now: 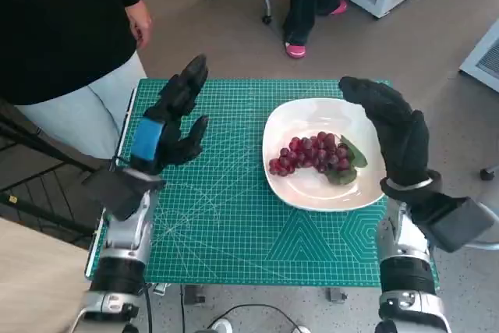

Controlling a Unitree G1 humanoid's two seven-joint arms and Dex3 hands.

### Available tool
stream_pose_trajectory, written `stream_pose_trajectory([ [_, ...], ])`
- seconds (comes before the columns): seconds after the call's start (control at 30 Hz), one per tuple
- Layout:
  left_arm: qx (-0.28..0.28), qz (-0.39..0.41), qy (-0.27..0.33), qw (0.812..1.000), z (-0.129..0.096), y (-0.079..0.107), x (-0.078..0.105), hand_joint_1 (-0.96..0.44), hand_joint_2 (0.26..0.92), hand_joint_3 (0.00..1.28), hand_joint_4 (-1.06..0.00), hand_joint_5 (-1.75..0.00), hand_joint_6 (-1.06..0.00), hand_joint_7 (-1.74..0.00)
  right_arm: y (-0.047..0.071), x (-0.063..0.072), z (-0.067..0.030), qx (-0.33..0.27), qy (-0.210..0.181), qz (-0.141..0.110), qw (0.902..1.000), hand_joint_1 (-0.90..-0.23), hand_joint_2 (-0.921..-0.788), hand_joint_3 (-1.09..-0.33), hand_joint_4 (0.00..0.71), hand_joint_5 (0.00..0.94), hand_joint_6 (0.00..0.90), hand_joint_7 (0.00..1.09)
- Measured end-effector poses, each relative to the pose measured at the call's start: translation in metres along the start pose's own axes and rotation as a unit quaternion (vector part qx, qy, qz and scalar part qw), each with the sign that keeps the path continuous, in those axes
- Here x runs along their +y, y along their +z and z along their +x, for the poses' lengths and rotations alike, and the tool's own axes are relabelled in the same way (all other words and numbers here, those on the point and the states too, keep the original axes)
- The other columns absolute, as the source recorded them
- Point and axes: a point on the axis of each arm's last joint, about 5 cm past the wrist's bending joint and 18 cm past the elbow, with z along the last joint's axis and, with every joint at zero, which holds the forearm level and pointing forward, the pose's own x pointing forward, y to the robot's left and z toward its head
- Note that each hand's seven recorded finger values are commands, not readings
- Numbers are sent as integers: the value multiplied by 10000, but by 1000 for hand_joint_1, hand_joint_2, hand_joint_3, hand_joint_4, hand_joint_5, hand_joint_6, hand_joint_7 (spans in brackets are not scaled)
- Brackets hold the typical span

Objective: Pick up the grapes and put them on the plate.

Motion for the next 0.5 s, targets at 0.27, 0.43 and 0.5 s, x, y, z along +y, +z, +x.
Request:
stream_pose_trajectory([
  [0.27, -135, -175, 32, 9998, -117, 7, 0, -604, 921, 573, -200, -1, -312, -13, -11, 2, -3, 27, 29, 7, 10000, -496, -921, -515, 349, 0, 336, 4],
  [0.43, -181, -207, 15, 9996, -158, 12, -5, -592, 921, 570, -201, -2, -315, -15, -12, 2, 7, 27, 54, 11, 10000, -499, -921, -514, 347, 0, 336, 3],
  [0.5, -212, -229, 16, 9995, -171, 20, -4, -590, 921, 570, -202, -2, -314, -14, -13, 1, 12, 29, 62, 14, 10000, -499, -921, -514, 346, 0, 336, 3],
])
